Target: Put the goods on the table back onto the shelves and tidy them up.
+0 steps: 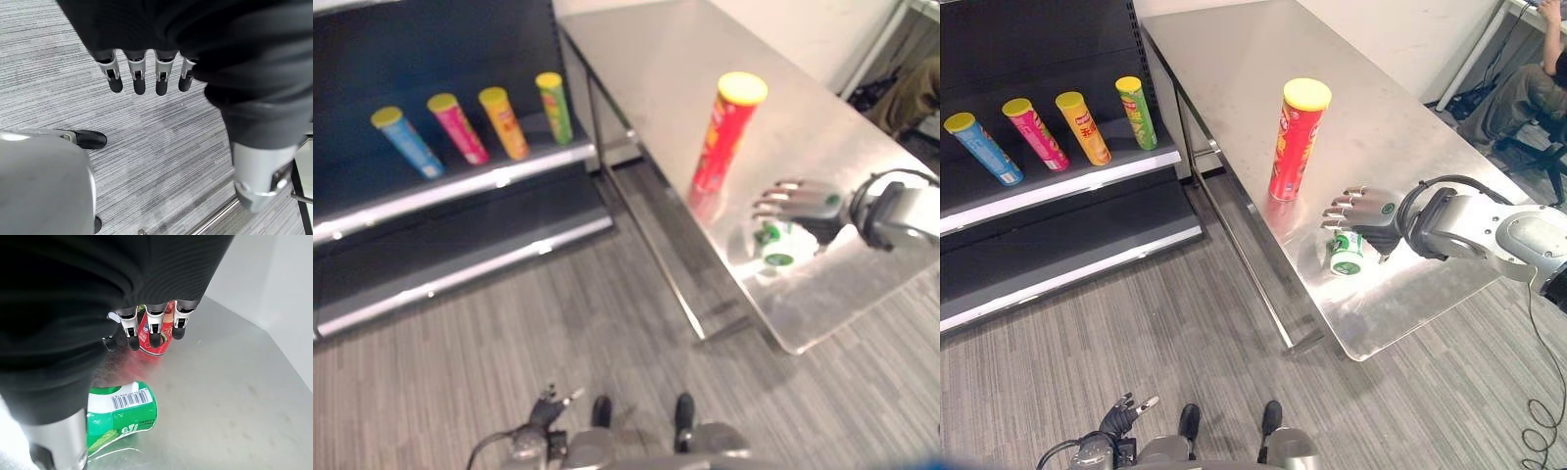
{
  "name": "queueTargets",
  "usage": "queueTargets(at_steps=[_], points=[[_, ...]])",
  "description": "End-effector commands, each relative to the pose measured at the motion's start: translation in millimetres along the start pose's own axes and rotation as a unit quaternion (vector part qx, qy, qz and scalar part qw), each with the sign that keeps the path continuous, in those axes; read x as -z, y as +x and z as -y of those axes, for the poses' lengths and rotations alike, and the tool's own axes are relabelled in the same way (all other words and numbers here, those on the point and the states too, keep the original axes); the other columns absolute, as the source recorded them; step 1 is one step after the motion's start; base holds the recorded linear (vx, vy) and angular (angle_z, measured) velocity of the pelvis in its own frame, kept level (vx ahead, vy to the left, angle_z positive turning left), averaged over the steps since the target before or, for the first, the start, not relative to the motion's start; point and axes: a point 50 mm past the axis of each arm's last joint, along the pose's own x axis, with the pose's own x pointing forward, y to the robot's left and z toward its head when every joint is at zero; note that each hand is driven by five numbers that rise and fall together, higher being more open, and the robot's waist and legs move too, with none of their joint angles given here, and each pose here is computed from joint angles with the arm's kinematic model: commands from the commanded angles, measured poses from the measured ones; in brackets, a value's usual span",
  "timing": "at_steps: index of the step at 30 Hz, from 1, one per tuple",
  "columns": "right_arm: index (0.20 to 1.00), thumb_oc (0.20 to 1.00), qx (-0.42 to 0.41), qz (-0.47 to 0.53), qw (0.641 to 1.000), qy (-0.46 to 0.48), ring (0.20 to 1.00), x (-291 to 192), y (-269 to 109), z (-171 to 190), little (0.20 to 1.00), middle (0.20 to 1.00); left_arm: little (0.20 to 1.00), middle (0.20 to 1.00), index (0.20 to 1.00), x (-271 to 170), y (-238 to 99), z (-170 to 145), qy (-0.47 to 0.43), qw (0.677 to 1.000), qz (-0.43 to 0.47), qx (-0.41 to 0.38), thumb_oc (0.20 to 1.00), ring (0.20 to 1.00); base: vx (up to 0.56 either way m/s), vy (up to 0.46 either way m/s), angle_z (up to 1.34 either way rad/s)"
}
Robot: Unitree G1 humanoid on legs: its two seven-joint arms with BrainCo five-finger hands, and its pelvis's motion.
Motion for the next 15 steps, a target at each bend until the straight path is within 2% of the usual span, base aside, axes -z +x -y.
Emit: queueTargets(at_steps=[1,15], points=[[1.000,1.000,0.006,-0.008,1.000,-0.013,1.000,1.4,-9.8,1.6,1.000,1.000,1.000,1.000,1.000,-18.0,1.7,-8.6,0.011,0.999,0.043,-0.002,1.000,1.000,0.00,0.000,0.00],[1.000,1.000,0.016,-0.004,1.000,-0.011,1.000,-5.1,-2.5,-8.3,1.000,1.000,1.000,1.000,1.000,-23.6,2.4,-14.7,0.018,0.998,0.053,-0.011,1.000,1.000,0.00,0.000,0.00]])
